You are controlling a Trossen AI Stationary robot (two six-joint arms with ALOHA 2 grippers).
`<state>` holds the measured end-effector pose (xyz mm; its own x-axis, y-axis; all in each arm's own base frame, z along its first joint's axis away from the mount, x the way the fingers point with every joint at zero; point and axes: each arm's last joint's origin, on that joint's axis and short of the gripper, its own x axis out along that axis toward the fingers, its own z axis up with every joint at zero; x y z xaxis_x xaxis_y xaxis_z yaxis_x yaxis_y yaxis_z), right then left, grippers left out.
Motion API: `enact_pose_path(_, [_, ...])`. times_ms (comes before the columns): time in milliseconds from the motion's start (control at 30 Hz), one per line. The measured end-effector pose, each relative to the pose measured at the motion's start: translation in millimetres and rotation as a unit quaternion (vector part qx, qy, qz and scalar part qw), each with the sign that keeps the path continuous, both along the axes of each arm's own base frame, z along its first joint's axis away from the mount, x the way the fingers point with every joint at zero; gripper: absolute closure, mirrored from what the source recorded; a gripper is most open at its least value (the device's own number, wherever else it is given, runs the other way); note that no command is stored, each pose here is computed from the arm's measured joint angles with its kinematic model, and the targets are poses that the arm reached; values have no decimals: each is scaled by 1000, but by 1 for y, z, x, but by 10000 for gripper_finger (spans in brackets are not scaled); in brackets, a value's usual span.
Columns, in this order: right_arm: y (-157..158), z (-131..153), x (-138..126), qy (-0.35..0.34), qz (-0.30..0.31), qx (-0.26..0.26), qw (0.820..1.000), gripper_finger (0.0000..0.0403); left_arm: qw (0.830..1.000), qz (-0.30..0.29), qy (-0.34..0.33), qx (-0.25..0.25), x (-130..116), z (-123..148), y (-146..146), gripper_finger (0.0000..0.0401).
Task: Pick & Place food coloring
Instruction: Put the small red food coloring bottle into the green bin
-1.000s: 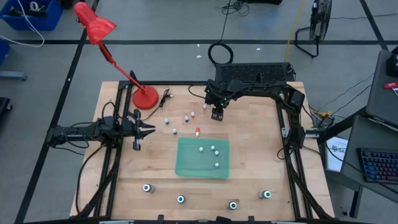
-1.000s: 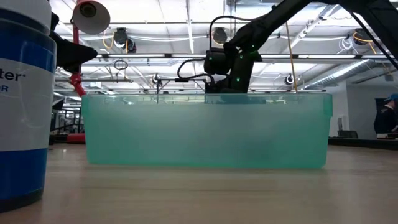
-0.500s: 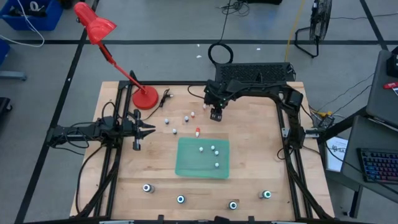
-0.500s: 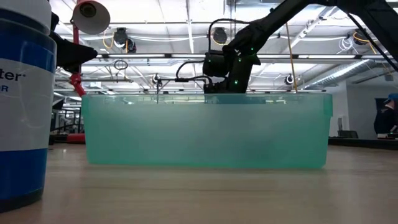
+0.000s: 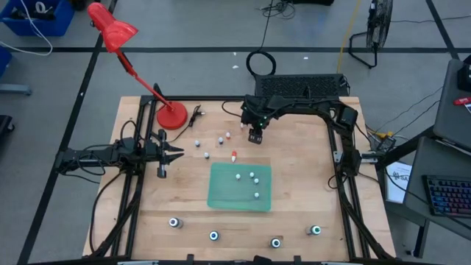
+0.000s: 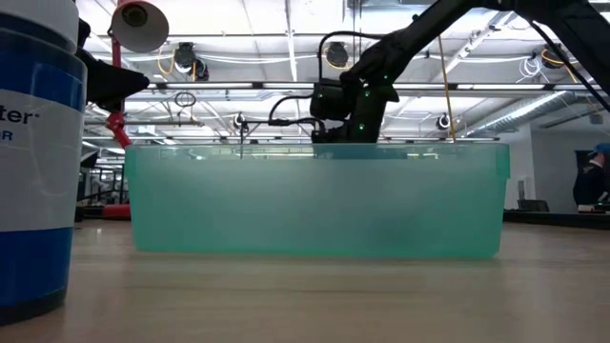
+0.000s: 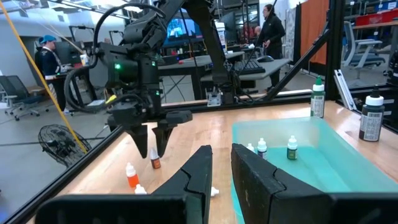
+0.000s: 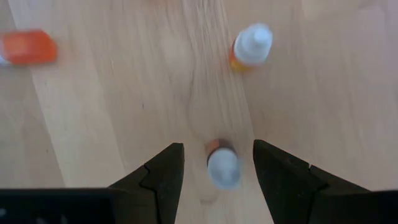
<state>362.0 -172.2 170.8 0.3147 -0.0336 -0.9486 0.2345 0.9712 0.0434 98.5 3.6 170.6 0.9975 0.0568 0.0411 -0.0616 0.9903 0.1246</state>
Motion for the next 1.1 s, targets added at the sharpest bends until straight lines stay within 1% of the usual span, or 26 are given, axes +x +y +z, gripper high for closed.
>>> enact_pose_path(633, [1, -1, -2, 9, 5, 2, 1000, 225, 1000, 0, 0, 0, 0, 0, 0, 334])
enact_pose_path(767, [1, -1, -2, 10, 5, 2, 1000, 247, 1000, 0, 0, 0, 0, 0, 0, 334])
enact_pose_path(1100, [1, 0, -2, 10, 5, 2, 1000, 328, 1000, 0, 0, 0, 0, 0, 0, 334])
